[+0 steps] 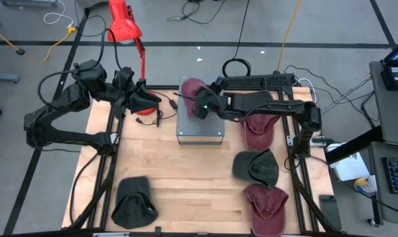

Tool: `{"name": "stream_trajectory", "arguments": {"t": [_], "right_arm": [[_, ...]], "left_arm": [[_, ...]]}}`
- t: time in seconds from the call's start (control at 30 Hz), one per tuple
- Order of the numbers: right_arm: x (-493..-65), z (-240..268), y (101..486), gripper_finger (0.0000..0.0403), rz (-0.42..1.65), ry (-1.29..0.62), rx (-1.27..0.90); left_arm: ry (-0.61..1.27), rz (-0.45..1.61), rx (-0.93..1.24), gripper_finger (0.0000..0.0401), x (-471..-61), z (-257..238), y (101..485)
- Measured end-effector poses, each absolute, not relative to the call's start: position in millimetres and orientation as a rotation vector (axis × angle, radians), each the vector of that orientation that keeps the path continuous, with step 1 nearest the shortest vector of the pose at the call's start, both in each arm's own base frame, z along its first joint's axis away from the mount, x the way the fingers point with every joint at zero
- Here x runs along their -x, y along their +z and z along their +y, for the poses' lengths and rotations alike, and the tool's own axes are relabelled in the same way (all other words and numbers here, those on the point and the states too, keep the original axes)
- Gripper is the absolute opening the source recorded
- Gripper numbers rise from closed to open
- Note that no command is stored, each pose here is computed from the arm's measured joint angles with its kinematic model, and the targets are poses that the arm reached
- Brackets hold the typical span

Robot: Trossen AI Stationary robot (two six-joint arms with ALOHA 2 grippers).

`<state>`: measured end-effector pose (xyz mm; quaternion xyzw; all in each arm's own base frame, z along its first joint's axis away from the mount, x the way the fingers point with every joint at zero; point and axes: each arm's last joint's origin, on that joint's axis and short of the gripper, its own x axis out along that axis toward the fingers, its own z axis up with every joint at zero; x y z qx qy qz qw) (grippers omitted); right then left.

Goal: Pick & Place hat
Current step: Put the left red cap on the shelf

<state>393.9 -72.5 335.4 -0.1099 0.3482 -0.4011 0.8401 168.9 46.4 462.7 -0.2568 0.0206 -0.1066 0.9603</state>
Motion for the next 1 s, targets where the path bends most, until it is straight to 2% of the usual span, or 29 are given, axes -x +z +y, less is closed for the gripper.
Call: {"name": "stream_trajectory", "arguments": {"t": [0.57,0.87,1.0], "right_arm": [[-374,-42,338,0.0226,0.863,-0.761,0.231],[-360,-22,342,0.0226,0.898,-0.729,0.141],[-358,-14,349,0.0226,0.887,-0.603,0.119]], "left_arm": [[-0.236,0.047,0.518,0.0150,-169,46,463],[-0.268,0.056,0.516,0.0150,-169,45,463],[-0.268,0.055,0.505,0.0150,-169,45,463]]}}
